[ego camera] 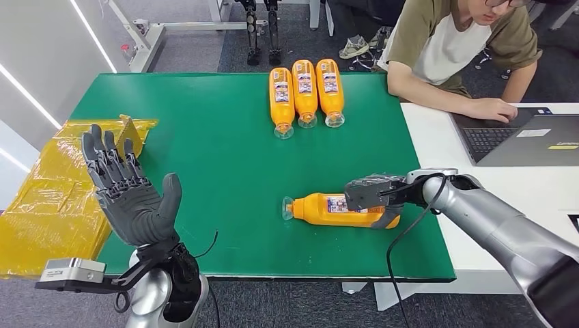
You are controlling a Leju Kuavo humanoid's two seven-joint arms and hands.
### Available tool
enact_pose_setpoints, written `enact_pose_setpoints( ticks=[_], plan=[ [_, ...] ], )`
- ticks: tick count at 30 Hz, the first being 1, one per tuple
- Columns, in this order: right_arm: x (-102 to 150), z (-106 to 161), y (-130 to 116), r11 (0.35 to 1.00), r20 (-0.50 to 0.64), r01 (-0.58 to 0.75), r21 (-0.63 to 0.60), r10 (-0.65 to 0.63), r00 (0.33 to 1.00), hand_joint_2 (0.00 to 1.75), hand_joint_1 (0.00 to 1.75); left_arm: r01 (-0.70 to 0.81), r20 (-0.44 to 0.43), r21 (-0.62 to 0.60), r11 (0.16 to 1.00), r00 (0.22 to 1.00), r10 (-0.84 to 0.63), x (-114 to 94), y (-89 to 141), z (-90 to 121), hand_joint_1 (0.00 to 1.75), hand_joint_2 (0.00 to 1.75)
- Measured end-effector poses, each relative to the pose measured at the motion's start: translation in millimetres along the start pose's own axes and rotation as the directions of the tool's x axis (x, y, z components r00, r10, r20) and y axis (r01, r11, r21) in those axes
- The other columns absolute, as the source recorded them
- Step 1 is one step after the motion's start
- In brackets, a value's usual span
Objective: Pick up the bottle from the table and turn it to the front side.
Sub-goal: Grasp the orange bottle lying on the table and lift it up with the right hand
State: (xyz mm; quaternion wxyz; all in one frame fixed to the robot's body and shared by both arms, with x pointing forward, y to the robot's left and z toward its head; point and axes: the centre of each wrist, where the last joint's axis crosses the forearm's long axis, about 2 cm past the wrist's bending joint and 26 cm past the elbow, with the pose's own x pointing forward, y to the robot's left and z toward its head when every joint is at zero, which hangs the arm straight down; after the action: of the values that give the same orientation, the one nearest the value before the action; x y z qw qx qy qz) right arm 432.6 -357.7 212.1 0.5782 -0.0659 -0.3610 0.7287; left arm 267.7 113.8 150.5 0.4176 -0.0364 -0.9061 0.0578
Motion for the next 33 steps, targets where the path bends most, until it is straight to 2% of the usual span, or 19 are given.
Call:
enact_pose_setpoints(
  ticks=[11,23,29,33],
  plan=[
    [-5.7,-11.7,6.6,1.000,-0.047,-0.026,-0.009,0.026,0.999,1.75,0.00,0.001,-0.001,0.009,1.000,1.000,-0.001,0.5,0.2,0.3,0.00,1.75],
    [-28.6,-26.6,55.3,0.997,-0.071,-0.007,-0.075,0.001,0.998,1.75,0.00,0.001,-0.014,0.014,1.000,1.000,-0.001,0.7,1.0,6.1,0.00,1.75],
    [-35.3,-28.6,65.8,0.995,-0.084,-0.001,-0.099,-0.007,0.996,1.75,0.00,0.000,-0.014,0.014,1.000,1.000,0.000,0.7,1.0,6.2,0.00,1.75],
    [-39.2,-31.1,74.3,0.991,-0.080,-0.006,-0.131,-0.004,0.997,1.75,1.73,-0.002,-0.016,0.016,1.000,1.000,0.002,0.6,1.3,6.2,0.00,1.75]
  ],
)
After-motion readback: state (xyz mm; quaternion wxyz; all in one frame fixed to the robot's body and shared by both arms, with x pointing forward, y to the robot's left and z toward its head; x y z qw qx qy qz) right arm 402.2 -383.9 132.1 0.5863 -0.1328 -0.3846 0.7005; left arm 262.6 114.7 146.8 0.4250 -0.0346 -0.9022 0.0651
